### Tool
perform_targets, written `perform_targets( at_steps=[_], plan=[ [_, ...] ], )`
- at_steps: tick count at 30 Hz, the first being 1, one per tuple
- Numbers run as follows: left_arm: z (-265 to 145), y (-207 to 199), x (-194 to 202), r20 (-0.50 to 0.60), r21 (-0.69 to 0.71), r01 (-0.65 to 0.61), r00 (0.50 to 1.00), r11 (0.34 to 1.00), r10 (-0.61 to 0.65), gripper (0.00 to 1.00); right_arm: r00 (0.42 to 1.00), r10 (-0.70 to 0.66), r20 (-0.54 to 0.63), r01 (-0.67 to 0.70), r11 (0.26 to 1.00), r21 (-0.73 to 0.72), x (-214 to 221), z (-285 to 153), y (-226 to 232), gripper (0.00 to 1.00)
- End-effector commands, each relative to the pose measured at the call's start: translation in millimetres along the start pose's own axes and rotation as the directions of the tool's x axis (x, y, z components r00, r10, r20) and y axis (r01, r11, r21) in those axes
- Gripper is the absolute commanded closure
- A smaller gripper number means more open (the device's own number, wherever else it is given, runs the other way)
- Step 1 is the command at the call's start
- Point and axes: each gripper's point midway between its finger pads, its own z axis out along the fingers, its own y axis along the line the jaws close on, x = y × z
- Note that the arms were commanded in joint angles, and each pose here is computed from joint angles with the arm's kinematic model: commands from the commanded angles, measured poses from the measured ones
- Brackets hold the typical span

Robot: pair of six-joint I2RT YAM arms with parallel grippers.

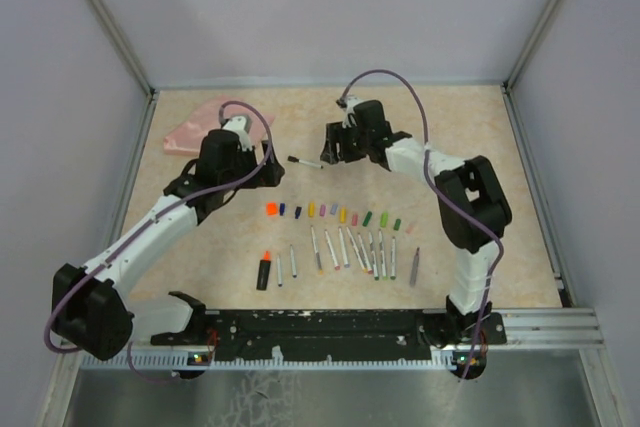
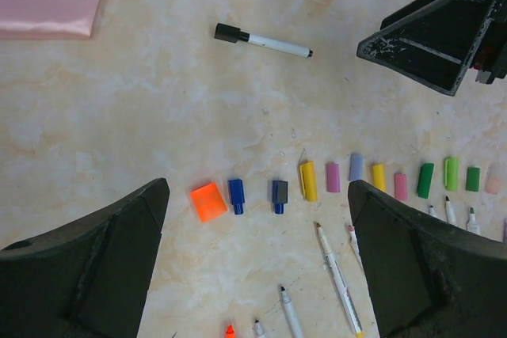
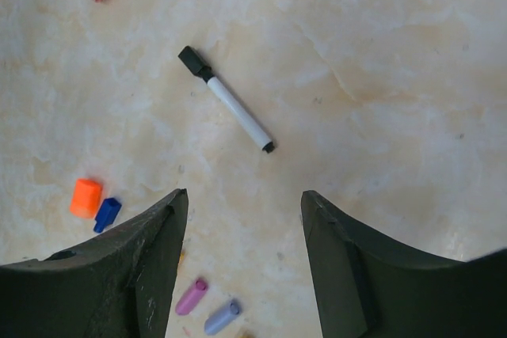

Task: Open the pen caps
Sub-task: Pick up the pen from the center of the board.

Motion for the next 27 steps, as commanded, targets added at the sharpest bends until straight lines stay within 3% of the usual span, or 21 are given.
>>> perform_targets(
  at_steps=[1,18,27],
  plan=[
    [-5,11,-1,0.002,-0.011,0.038,0.999,0.999,-0.038,0.01,0.990,-0.138,-0.021,0.138,0.990,-0.030,-20,14,8,0.40],
    [-3,38,-1,-0.016,-0.012,0.148,0.989,0.989,-0.148,0.01,0.944,-0.280,-0.176,0.283,0.959,-0.006,1,82,10,0.42],
    [-4,43,0,-0.023,-0.017,0.157,0.987,0.987,-0.157,0.01,0.929,-0.309,-0.203,0.314,0.949,-0.004,8,98,14,0.52]
  ],
)
